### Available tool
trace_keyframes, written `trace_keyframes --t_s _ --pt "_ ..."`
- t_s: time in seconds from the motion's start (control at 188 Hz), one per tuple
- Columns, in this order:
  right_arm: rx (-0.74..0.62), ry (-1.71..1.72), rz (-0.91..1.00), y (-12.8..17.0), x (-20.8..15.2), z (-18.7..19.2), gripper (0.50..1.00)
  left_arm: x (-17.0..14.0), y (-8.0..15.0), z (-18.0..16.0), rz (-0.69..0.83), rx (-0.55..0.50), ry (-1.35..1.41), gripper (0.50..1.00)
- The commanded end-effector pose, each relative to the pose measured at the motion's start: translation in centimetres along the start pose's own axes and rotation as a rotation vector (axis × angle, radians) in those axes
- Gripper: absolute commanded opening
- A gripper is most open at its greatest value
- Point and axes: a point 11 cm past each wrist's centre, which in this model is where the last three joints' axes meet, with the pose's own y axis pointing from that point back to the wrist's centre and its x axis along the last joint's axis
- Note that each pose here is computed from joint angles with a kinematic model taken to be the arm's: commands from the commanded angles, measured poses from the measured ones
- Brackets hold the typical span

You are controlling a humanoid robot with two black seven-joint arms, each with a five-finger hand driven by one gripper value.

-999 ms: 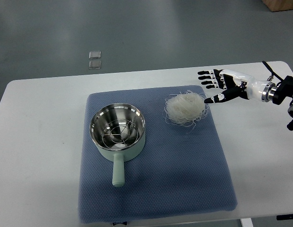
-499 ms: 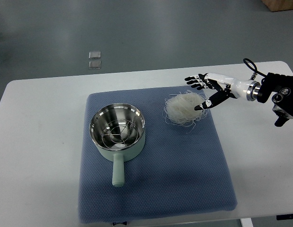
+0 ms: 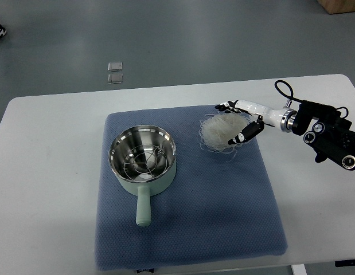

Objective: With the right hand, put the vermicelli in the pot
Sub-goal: 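Lift the grasped vermicelli up off the mat with the right hand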

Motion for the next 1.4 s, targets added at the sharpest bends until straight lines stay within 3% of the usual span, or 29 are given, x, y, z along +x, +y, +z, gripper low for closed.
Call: trace_keyframes --t_s 0.0,0.133,0.255,0.404,0.707,1.131,1.397 --pt "-0.006 0.031 -0.001 -0.5 -1.2 0.0 0.921 0.0 0.0 0.0 0.0 0.0 0.0 1.0" --pt "-0.004 0.05 0.014 -0.8 -1.8 -0.1 0.897 0.0 0.0 0.0 0.0 0.0 0.0 1.0" --pt "-0.005 0.048 0.01 -0.8 -2.0 0.0 0.787 0.0 0.0 0.0 0.0 0.0 0.0 1.0" --pt "-0.014 0.068 -0.018 -0.9 -2.8 0.2 0.5 0.0 0.0 0.0 0.0 0.0 0.0 1.0" --pt "0.007 0.056 -0.009 -1.0 -2.5 -0.3 0.5 0.0 0.0 0.0 0.0 0.0 0.0 1.0" --pt "0.134 0.069 0.065 -0.1 2.8 -4.1 0.5 0.0 0.0 0.0 0.0 0.0 0.0 1.0" --pt "0.25 0.064 0.118 0.1 6.8 -8.8 0.5 0.0 0.0 0.0 0.0 0.0 0.0 1.0"
